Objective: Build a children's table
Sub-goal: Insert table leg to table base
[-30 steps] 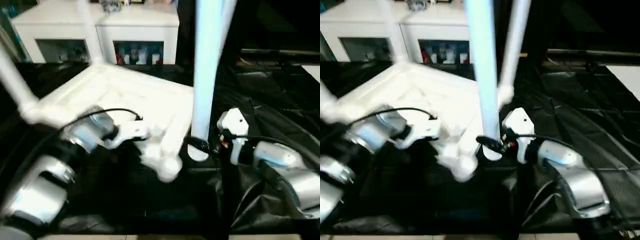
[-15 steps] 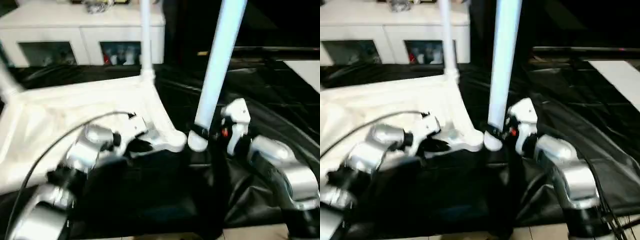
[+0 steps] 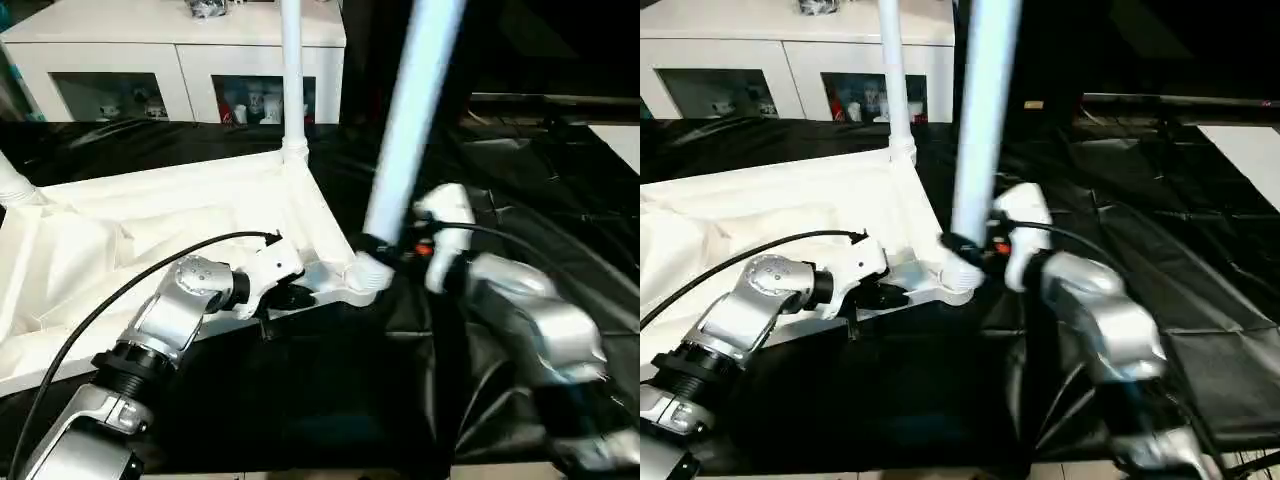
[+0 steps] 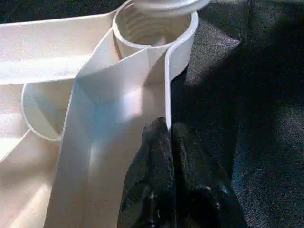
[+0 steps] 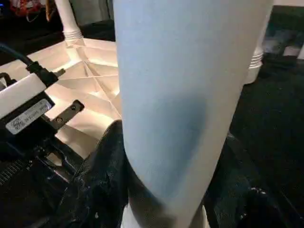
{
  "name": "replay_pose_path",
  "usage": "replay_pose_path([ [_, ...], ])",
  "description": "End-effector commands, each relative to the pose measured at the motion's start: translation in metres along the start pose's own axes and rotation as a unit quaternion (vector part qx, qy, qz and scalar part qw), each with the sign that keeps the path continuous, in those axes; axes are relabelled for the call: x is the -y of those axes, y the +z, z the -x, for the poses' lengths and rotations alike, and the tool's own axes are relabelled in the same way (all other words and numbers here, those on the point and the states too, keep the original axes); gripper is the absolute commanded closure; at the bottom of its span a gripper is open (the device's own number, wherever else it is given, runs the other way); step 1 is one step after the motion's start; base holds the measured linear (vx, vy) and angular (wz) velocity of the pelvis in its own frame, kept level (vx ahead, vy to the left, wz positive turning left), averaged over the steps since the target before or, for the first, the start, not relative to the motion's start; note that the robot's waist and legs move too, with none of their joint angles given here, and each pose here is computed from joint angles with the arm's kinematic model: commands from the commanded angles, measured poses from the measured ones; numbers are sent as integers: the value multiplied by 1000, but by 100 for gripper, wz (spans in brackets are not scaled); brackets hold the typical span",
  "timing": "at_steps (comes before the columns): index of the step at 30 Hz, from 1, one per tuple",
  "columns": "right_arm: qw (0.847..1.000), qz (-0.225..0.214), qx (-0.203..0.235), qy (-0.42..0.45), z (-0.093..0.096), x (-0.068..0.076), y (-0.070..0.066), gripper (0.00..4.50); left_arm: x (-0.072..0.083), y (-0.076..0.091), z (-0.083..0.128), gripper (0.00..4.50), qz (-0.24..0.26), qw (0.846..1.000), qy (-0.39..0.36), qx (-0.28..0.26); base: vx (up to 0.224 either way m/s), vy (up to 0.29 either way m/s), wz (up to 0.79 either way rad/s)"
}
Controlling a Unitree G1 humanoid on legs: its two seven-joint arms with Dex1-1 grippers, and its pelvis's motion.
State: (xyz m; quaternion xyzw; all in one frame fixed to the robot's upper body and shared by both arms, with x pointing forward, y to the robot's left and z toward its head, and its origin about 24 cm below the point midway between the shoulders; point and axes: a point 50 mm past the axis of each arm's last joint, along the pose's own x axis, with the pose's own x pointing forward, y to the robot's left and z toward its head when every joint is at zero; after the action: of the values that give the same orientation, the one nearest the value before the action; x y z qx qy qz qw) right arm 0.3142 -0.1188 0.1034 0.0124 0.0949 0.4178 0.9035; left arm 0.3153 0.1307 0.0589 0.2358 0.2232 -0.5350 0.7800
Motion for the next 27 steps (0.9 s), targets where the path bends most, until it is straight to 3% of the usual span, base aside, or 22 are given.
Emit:
replay_pose_path([
  [1, 1000, 9, -3, 3, -5, 2, 3, 265, 4, -20, -1, 450, 15, 999, 1, -49, 0, 0, 0],
  [14, 999, 7, -44, 1, -14, 13, -11, 265, 4, -20, 0, 450, 12, 998, -14, -52, 0, 0, 0],
  [20, 999, -21, -33, -7, -18, 18, -13, 265, 4, -21, 1, 450, 12, 998, -16, -54, 0, 0, 0],
  [27, 995, -94, -16, -31, -11, 28, -33, 265, 4, -22, 2, 450, 13, 998, -17, -56, 0, 0, 0],
])
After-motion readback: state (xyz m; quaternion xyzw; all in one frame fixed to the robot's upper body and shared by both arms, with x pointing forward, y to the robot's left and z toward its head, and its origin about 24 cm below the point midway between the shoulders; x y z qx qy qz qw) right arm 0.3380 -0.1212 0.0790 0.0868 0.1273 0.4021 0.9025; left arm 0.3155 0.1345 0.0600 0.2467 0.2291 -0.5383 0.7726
